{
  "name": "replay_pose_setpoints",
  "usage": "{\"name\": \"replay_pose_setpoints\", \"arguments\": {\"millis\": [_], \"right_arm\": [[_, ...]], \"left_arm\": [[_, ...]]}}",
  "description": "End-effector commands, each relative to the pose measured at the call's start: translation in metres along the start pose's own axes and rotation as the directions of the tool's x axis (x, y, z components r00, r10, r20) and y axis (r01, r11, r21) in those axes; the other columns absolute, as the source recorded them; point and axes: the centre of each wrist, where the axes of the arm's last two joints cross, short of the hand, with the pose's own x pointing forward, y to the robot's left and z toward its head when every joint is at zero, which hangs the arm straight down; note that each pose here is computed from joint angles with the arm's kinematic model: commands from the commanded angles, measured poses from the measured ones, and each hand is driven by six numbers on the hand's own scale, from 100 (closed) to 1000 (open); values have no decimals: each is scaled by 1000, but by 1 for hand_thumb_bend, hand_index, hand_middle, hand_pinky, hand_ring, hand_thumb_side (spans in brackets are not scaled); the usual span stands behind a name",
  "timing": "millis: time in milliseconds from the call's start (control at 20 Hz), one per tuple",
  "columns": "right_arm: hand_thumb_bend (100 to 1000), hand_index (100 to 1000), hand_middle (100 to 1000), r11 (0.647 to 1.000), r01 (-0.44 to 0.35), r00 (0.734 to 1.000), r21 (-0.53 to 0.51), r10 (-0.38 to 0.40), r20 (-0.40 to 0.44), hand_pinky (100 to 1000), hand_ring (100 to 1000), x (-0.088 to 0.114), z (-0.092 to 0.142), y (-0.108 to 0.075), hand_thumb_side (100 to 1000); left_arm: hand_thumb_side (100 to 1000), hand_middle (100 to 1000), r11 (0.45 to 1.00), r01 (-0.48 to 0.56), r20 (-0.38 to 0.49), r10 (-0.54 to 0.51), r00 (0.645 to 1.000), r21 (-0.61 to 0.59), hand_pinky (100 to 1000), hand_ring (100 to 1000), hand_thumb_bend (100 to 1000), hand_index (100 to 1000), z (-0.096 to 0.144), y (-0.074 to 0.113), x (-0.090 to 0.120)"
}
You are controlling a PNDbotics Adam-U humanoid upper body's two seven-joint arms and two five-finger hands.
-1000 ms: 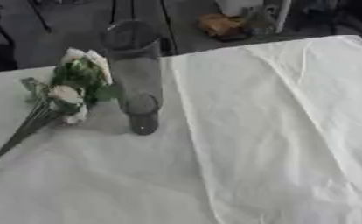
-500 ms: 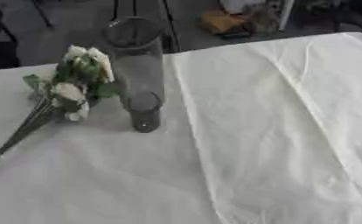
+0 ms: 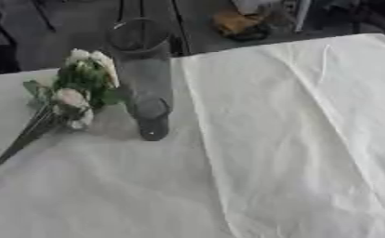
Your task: Arrange flowers into the vase.
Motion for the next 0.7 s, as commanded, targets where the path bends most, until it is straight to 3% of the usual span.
{"name": "replay_pose_setpoints", "arguments": {"millis": [50, 250, 450, 700], "right_arm": [[100, 914, 880, 1000, 4, 999, 1, -4, 38, 751, 875, 5, -11, -1, 1000], [100, 913, 879, 1000, 7, 999, 0, -7, 33, 751, 875, 5, -11, 0, 1000], [100, 912, 878, 1000, 10, 1000, 2, -10, 27, 751, 875, 5, -11, 0, 1000], [100, 912, 876, 1000, 6, 1000, 7, -6, 21, 751, 876, 5, -9, 0, 1000]], "left_arm": [[762, 1000, 995, 70, 13, -69, 997, -76, 1000, 1000, 406, 1000, -8, 5, 10], [763, 1000, 973, 113, -27, -120, 992, -200, 1000, 1000, 534, 1000, -5, -5, 11], [724, 1000, 946, 144, -63, -169, 984, -290, 1000, 1000, 556, 1000, -6, -8, 14], [600, 1000, 903, 199, -95, -252, 963, -380, 1000, 1000, 541, 1000, -13, -5, 19]]}}
